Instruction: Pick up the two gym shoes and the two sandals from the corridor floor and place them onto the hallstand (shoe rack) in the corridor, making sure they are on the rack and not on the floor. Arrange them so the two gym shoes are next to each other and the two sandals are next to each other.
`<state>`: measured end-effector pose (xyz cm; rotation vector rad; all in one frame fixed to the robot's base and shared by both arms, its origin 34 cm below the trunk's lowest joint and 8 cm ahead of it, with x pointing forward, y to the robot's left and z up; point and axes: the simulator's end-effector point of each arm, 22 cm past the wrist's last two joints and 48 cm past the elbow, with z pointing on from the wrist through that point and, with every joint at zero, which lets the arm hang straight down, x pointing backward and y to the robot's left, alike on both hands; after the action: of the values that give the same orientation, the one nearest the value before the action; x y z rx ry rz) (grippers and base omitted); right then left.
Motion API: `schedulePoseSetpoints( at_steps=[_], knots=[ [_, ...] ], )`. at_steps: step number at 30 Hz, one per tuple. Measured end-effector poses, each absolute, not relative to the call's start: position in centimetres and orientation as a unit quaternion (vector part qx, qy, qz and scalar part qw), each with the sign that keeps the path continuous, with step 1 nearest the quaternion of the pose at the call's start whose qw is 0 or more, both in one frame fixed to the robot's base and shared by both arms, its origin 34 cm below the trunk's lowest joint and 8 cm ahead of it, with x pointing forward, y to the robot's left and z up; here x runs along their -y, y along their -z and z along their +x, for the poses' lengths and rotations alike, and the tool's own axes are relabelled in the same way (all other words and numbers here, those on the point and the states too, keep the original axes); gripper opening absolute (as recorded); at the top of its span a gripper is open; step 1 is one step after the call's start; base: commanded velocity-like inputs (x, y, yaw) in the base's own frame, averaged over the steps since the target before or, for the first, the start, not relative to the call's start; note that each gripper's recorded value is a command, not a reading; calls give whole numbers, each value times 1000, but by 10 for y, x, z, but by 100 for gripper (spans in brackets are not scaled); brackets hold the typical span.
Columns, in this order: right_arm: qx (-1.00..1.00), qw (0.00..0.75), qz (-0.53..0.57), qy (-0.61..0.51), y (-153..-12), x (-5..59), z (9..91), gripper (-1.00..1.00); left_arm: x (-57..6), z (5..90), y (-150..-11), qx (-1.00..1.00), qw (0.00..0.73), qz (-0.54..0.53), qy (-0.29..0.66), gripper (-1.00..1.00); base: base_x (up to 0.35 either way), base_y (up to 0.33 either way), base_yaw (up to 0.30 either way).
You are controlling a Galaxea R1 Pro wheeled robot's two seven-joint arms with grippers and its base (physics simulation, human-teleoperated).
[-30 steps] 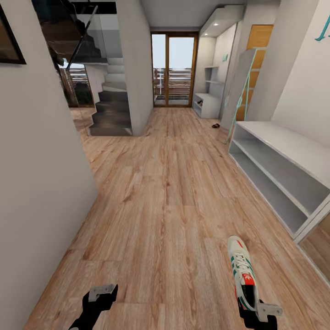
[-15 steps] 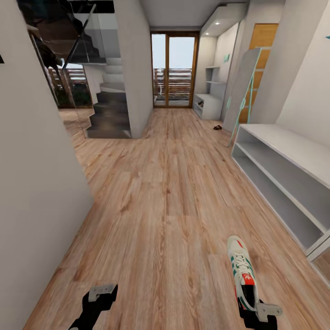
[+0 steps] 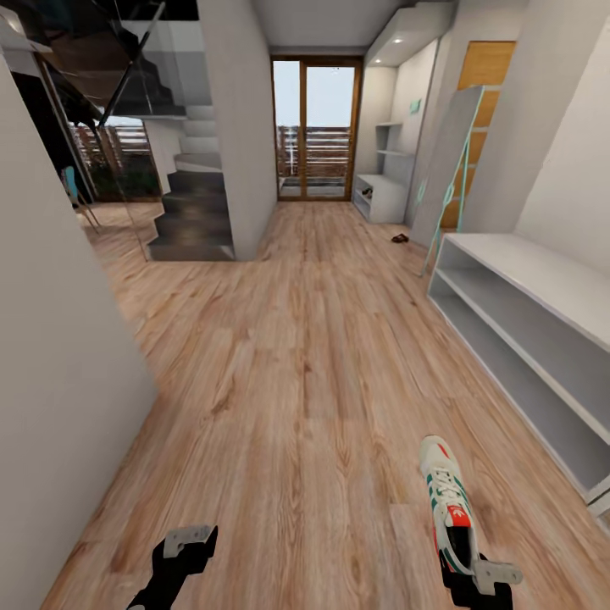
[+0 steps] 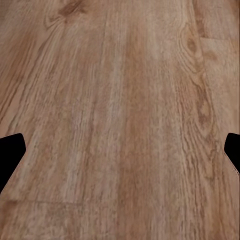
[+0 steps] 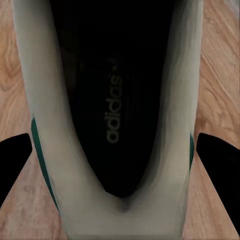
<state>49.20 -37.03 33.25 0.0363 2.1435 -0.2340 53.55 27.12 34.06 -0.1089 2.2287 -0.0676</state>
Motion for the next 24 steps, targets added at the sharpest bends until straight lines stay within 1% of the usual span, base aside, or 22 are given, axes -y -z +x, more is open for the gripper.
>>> schedulePoseSetpoints(
  at_steps=[24],
  knots=[
    [-876, 473, 15, 96, -332, 370, 492, -100, -271, 535, -341, -897, 439, -44, 27, 100, 339, 0, -1]
  ],
)
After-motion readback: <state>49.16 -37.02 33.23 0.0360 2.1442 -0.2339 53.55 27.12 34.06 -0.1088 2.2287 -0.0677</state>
